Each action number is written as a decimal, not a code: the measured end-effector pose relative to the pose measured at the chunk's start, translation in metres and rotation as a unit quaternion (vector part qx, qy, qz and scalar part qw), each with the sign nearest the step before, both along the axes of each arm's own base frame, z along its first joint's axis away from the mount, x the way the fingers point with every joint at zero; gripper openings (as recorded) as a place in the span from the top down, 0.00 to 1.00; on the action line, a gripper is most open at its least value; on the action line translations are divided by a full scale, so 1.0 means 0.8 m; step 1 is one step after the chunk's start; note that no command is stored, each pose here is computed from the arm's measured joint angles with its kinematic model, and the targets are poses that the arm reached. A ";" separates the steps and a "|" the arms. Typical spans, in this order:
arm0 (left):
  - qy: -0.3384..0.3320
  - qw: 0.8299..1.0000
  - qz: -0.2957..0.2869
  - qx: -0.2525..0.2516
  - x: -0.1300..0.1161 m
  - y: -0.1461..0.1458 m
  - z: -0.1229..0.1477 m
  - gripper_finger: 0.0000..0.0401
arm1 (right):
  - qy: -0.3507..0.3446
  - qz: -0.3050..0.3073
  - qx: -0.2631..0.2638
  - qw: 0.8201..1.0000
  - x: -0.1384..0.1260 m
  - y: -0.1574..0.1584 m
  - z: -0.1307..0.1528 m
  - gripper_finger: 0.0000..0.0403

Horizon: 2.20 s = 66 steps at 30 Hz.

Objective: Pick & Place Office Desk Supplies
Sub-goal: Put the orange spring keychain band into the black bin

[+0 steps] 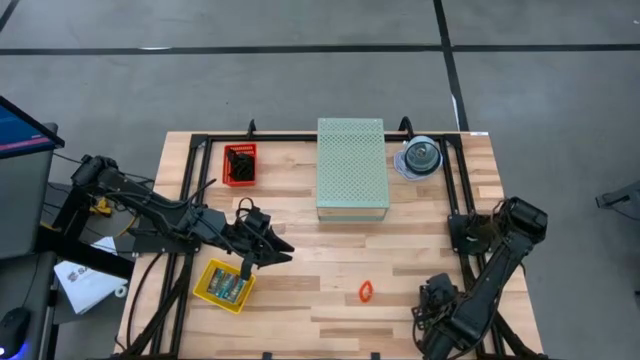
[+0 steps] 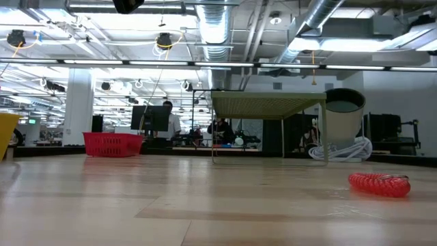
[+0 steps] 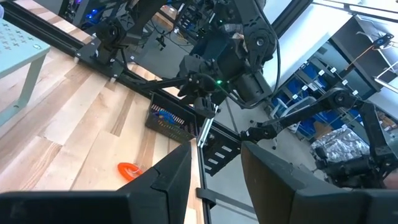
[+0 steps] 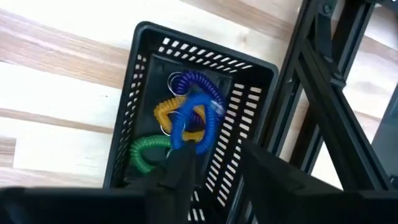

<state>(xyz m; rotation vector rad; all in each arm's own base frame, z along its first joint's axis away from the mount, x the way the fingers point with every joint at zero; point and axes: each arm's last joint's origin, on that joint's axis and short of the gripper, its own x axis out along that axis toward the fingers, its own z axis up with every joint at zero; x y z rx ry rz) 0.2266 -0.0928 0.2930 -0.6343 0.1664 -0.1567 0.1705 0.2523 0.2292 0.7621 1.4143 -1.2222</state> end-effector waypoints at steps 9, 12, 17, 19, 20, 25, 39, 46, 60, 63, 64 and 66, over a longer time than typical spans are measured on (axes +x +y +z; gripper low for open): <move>0.001 1.000 0.001 -0.004 0.000 0.000 0.000 0.66 | -0.131 0.005 0.016 0.991 0.027 0.002 0.014 0.59; 0.001 1.000 0.003 -0.003 0.000 0.000 0.000 0.66 | -0.198 -0.019 0.032 0.980 0.058 -0.004 0.017 0.60; -0.001 1.000 0.010 0.005 0.000 0.001 0.000 0.66 | -0.245 -0.033 0.068 0.967 0.107 -0.030 0.011 0.62; -0.001 1.000 0.011 0.005 0.000 0.001 0.000 0.66 | -0.247 -0.033 0.062 0.967 0.120 -0.044 0.011 0.63; -0.002 1.000 0.011 0.006 0.000 0.001 0.000 0.66 | -0.245 -0.032 0.055 0.967 0.125 -0.051 0.010 0.63; -0.003 1.000 0.009 0.015 0.000 0.001 0.000 0.66 | -0.236 -0.038 0.035 0.970 0.143 -0.081 0.009 0.63; -0.002 1.000 0.000 0.022 -0.001 -0.004 -0.001 0.66 | -0.251 -0.078 0.074 0.962 0.158 -0.067 -0.074 0.64; -0.001 1.000 0.000 0.023 -0.001 -0.004 -0.002 0.66 | -0.249 -0.106 0.074 0.960 0.155 -0.044 -0.101 0.68; -0.002 1.000 -0.001 0.020 -0.001 -0.004 -0.001 0.66 | -0.250 -0.140 0.023 0.958 0.159 -0.055 -0.114 0.70; -0.001 1.000 -0.001 0.016 -0.001 -0.004 -0.001 0.66 | -0.254 -0.141 0.025 0.957 0.159 -0.055 -0.111 0.70; -0.001 1.000 -0.001 0.015 -0.001 -0.004 -0.001 0.66 | -0.258 -0.141 0.024 0.956 0.158 -0.056 -0.107 0.70; -0.001 1.000 -0.001 0.013 -0.001 -0.004 -0.001 0.66 | -0.267 -0.143 0.016 0.953 0.156 -0.058 -0.099 0.70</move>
